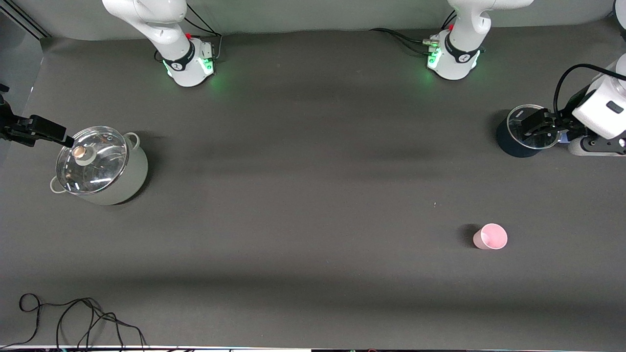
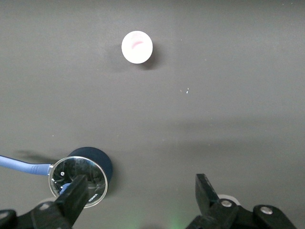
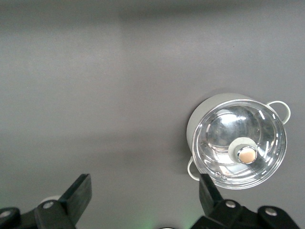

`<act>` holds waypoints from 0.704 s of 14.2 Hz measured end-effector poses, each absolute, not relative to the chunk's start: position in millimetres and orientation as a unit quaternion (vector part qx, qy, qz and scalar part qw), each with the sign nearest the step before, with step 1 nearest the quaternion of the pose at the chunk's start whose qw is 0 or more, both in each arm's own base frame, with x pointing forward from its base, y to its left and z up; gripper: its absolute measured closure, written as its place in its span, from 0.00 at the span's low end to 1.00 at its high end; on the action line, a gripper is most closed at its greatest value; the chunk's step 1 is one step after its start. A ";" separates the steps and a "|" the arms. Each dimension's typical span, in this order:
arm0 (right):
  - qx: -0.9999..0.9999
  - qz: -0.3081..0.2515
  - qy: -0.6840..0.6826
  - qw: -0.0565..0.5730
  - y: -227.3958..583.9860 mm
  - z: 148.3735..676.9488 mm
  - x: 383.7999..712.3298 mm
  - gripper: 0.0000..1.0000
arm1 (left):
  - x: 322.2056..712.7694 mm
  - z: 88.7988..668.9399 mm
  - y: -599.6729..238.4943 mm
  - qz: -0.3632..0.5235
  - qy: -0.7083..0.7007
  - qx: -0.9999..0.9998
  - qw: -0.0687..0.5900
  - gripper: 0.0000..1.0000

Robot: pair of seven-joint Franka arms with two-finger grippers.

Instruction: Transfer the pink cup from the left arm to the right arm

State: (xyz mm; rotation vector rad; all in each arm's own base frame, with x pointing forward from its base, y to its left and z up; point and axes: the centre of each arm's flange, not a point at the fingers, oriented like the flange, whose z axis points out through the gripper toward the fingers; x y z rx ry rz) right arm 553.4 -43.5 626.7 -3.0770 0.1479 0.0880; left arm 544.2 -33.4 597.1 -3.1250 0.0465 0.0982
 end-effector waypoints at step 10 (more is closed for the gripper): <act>-0.998 0.030 0.048 0.030 -43.8 626.0 553.6 0.00 | 546.0 596.0 -33.5 0.031 0.015 -0.999 0.007 0.00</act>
